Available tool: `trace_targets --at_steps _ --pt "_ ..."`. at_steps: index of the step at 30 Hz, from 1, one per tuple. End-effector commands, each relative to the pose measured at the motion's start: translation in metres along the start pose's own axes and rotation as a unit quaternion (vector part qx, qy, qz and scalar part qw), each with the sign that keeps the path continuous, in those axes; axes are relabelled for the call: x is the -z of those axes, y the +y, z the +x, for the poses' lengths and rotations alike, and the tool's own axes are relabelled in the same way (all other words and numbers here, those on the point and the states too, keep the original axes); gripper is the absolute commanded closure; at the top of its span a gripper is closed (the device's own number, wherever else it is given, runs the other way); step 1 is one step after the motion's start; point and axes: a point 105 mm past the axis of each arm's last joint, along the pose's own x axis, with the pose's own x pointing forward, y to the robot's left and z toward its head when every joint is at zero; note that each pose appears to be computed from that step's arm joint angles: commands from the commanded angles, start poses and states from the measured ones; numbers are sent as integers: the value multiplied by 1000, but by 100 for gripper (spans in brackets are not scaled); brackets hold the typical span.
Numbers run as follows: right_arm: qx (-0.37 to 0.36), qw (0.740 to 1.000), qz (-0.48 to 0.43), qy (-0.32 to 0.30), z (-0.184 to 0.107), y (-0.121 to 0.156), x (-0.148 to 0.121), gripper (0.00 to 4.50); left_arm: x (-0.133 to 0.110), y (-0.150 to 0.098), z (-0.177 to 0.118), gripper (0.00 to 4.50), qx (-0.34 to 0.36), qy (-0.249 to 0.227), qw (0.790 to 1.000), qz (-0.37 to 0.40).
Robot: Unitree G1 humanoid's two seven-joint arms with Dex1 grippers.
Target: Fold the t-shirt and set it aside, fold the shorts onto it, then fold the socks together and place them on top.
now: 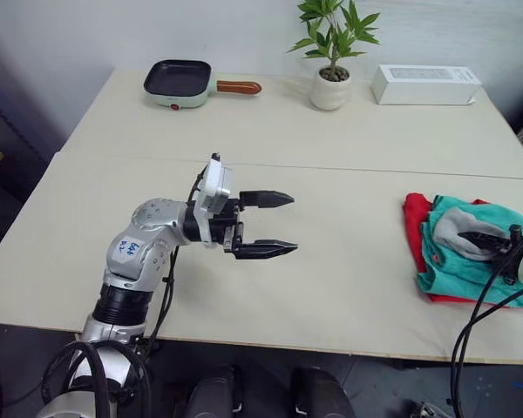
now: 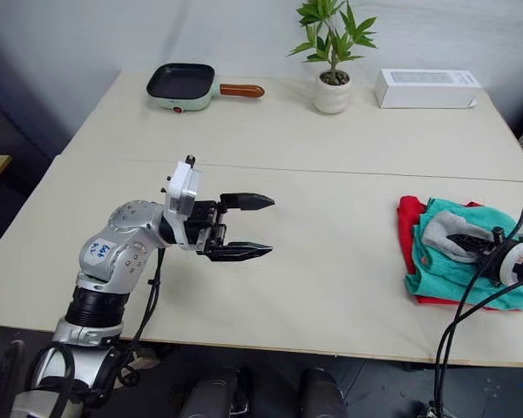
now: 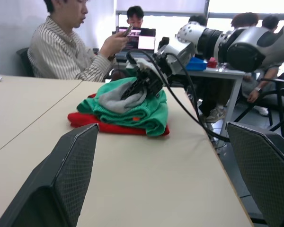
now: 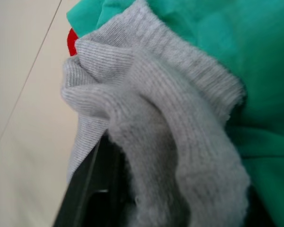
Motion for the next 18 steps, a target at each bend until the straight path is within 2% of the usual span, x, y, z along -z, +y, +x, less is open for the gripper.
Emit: trace_targets --at_steps 1,3,5,7,8,10,11,12,13,16,18 --pt "36 997 -54 -37 -33 1 -29 146 -6 -2 -9 0 -7 7 1000 22" --pt "87 988 -125 -32 -49 -8 -36 71 -3 2 -18 0 -29 20 999 36" --pt "87 975 -204 -32 -61 -1 -45 5 -1 6 -28 0 -60 33 996 51" --pt "62 953 -295 -32 -68 14 -52 2 1 10 -37 0 -91 47 993 66" --pt "49 922 -384 -13 -68 22 -51 2 6 11 -45 0 -109 65 990 68" --pt "-43 854 -519 5 -57 56 -39 2 18 11 -65 0 -143 108 981 77" --pt "-87 831 -550 -4 -54 71 -34 2 23 10 -73 0 -157 126 976 81" --pt "-113 819 -563 -15 -52 81 -31 2 25 9 -77 0 -165 136 973 85" --pt "-170 788 -591 -26 -44 100 -20 2 31 6 -87 0 -180 155 967 90" --pt "-286 674 -680 -32 -14 139 26 2 41 -4 -113 0 -214 198 951 99" --pt "-330 605 -724 -33 5 153 54 2 42 -10 -122 0 -221 201 950 91"
